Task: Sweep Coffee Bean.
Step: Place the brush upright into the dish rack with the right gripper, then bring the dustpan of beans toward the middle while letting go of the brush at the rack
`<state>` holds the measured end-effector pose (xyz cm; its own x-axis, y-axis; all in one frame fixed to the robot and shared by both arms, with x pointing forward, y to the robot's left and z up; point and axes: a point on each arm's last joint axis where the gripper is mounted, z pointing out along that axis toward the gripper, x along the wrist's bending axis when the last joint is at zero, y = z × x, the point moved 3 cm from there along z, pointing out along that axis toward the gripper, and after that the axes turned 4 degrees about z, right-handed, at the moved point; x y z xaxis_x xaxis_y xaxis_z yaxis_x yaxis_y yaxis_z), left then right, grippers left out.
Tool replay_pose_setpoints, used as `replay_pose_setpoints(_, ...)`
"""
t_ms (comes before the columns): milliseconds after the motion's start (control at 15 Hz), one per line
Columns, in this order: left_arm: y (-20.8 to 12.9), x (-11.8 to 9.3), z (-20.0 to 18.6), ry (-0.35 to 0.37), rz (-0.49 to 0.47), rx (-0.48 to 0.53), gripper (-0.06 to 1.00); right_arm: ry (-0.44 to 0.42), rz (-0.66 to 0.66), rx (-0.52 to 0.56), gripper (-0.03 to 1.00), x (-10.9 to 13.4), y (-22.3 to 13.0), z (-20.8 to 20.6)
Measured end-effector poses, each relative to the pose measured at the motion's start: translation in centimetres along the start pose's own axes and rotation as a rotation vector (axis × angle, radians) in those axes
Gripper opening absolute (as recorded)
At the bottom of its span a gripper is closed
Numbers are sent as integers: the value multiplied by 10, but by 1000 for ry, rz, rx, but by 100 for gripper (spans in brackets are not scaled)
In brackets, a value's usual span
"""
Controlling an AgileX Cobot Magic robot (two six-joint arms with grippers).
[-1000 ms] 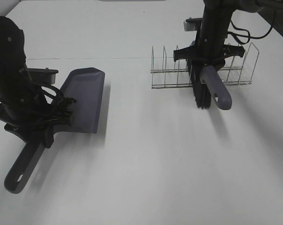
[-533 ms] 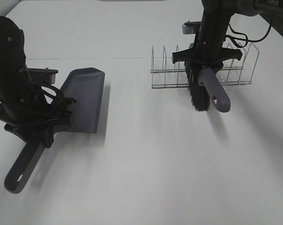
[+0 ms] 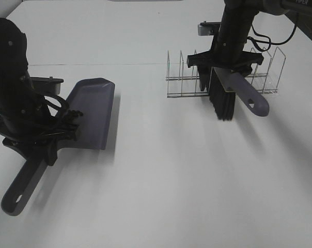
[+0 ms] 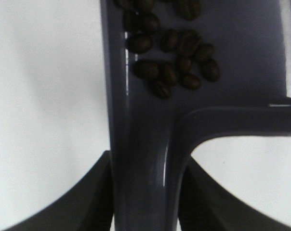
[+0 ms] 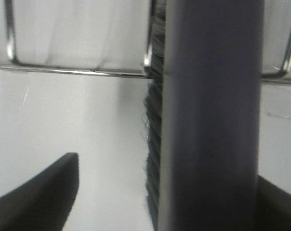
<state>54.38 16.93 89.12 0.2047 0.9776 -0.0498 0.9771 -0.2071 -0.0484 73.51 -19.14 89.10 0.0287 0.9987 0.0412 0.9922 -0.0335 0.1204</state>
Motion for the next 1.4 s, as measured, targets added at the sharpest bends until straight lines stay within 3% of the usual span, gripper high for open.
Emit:
replay_pose_setpoints(133,0,0,0,0,0,1,33,20,-5,-81,81,3,13,-24)
replay_pose_setpoints(400,0,0,0,0,0,2,33,47,-9,-193,83,5,17,-80)
replay_pose_setpoints(733,0,-2,0,-16,-31,-4,33,106,-114,-365,83,6,-2,-182)
replay_pose_setpoints(867,2,-2,3,-20,-60,-5,33,110,-125,-377,83,3,-19,-204)
replay_pose_setpoints(1133,4,-2,25,-12,-75,42,33,91,-127,-275,82,-10,-69,-205)
replay_pose_setpoints(1400,12,-3,34,-23,-83,-7,33,88,-122,-266,82,-24,-124,-206)
